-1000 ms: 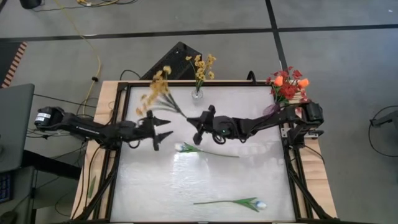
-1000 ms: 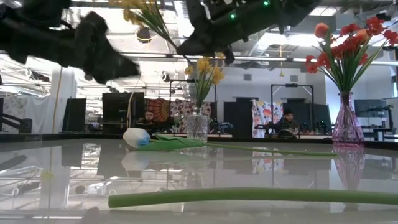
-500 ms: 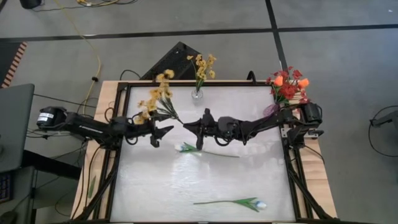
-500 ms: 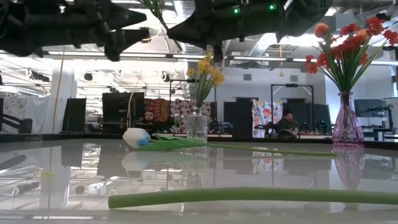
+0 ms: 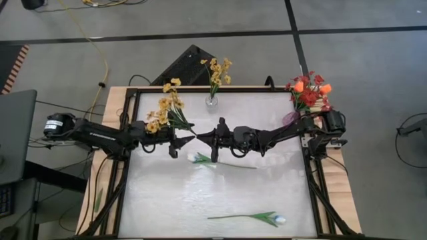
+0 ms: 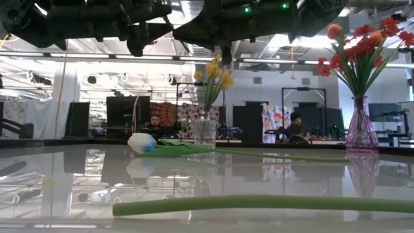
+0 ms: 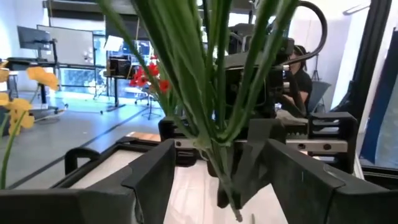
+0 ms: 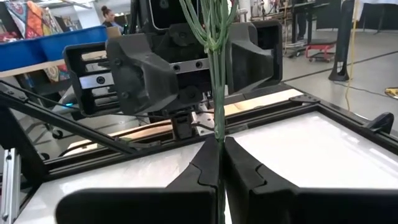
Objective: Sort flowers into vase by color
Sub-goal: Put the yellow flowers into the transparent vase, then put the top white tulip into the transparent vase
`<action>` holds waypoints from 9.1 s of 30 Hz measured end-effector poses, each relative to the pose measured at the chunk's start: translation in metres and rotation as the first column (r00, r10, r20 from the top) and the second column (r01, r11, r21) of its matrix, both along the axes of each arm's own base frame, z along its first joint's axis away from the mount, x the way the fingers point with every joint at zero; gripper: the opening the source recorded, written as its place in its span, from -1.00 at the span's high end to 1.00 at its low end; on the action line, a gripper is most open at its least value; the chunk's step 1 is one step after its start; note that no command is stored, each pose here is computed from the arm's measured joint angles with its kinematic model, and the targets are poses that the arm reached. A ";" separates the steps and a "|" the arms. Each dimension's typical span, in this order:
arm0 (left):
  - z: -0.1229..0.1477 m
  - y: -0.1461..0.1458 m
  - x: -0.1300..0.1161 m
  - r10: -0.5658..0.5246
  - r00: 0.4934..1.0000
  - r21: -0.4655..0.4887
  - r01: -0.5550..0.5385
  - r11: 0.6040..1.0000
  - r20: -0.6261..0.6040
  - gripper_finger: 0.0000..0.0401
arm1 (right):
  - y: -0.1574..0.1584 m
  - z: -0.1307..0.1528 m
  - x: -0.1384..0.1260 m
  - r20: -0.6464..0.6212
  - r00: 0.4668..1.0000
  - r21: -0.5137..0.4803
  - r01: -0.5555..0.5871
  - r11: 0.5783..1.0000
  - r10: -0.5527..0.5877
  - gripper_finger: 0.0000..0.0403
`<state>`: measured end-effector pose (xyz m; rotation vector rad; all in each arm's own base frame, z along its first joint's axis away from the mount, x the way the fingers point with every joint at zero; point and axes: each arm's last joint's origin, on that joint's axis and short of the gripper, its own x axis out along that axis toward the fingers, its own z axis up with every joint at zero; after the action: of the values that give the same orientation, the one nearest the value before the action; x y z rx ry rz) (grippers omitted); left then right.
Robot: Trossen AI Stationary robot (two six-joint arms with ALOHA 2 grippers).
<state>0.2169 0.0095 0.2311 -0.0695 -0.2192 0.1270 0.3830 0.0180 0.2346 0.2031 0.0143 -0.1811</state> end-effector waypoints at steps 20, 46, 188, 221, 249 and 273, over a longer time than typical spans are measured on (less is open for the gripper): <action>-0.001 0.000 0.000 0.017 1.000 0.037 -0.016 0.999 -0.014 0.99 | 0.000 0.002 -0.001 -0.016 1.000 -0.046 -0.010 0.999 0.009 0.65; 0.004 0.125 0.053 0.415 0.853 0.125 -0.397 0.909 -0.317 1.00 | 0.015 -0.030 -0.057 -0.672 0.715 -0.070 0.198 0.978 -0.193 -0.01; -0.046 0.025 -0.070 0.021 0.917 -0.056 -0.047 0.997 -0.398 -0.14 | 0.035 -0.021 -0.057 -0.387 0.912 -0.028 -0.160 0.987 0.137 0.89; -0.053 -0.026 0.054 -0.296 0.954 -0.038 0.294 0.955 -0.049 -0.14 | 0.024 -0.024 -0.015 0.216 0.972 -0.023 -0.093 0.995 0.096 0.89; -0.054 -0.020 0.056 -0.286 0.953 -0.053 0.281 0.958 -0.099 0.99 | 0.025 -0.028 -0.015 0.171 0.980 -0.044 -0.095 0.995 0.101 0.73; 0.012 0.058 -0.024 0.236 0.929 0.192 -0.186 0.964 -0.286 1.00 | 0.030 -0.034 -0.054 -0.464 0.878 -0.008 -0.133 0.991 0.114 -0.08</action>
<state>0.1932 0.0673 0.2431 0.1370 0.0762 0.3329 0.3286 0.0483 0.2007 0.1147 0.5012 -0.0981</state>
